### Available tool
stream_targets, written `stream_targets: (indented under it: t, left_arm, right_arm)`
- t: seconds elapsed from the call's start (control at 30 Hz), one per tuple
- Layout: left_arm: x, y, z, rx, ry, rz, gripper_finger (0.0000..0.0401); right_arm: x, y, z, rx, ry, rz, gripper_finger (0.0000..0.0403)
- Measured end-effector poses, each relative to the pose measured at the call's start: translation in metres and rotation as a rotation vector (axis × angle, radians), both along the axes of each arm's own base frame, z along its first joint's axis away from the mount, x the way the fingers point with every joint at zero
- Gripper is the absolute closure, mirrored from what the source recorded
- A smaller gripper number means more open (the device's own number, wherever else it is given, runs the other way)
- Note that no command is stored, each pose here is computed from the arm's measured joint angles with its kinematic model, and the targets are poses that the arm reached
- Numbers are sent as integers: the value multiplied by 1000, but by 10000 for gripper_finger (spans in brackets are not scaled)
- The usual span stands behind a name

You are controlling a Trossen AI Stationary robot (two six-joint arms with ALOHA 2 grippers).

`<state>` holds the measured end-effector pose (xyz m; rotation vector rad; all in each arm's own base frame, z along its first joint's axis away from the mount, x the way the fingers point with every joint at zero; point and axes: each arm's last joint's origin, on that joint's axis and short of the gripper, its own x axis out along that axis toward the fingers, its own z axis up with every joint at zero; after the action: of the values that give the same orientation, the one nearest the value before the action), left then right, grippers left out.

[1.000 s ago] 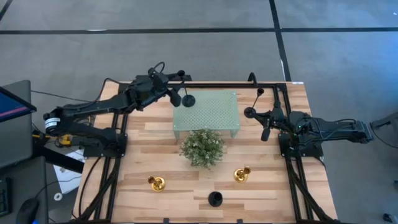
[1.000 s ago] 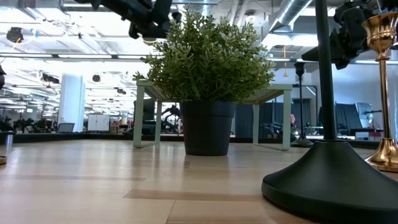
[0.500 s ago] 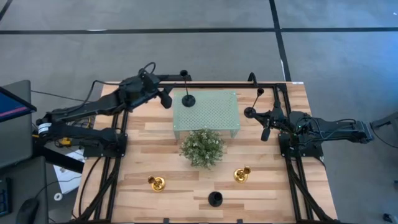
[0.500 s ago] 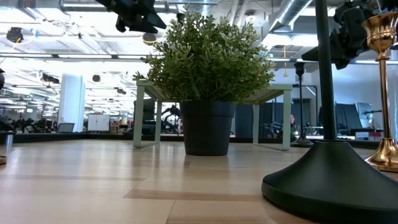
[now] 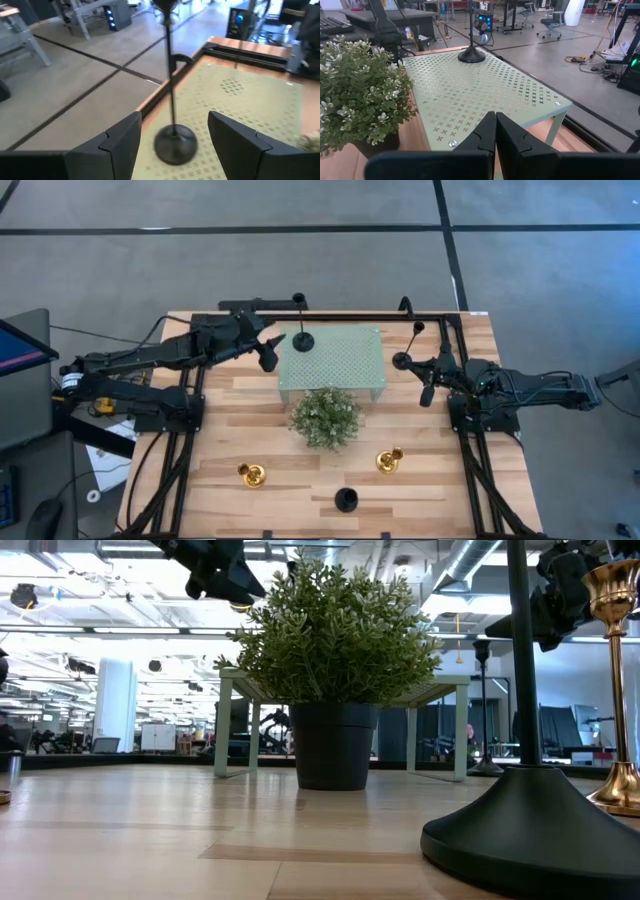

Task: Pick & Place candle stick holders
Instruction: Put the top black candle holder on the shelf

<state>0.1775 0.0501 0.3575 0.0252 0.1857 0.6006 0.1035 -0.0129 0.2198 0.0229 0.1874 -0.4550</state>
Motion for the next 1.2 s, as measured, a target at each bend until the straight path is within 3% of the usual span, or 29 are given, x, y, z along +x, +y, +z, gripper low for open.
stream_targets:
  t: [0.17, 0.43, 0.6, 0.8, 0.97, 1.2]
  left_arm:
    - [0, -8, -2, 5, 37, -41, 188]
    - [-20, -12, -1, -44, 36, -37, 260]
    - [-28, -14, -8, -61, 105, -36, 307]
    - [-33, -14, -32, -73, 133, -20, 357]
    - [-33, -15, -59, -75, 41, -20, 391]
    - [-37, -27, -88, 15, -42, -121, 390]
  right_arm:
    - [0, 0, 0, 1, -1, 0, 403]
    - [0, 0, 0, 2, -1, 6, 403]
    - [0, 0, 0, 2, -1, 6, 403]
    - [0, 0, 0, 9, -5, 5, 403]
    - [0, 0, 0, 9, -5, 5, 403]
    - [0, 0, 0, 22, -11, -20, 403]
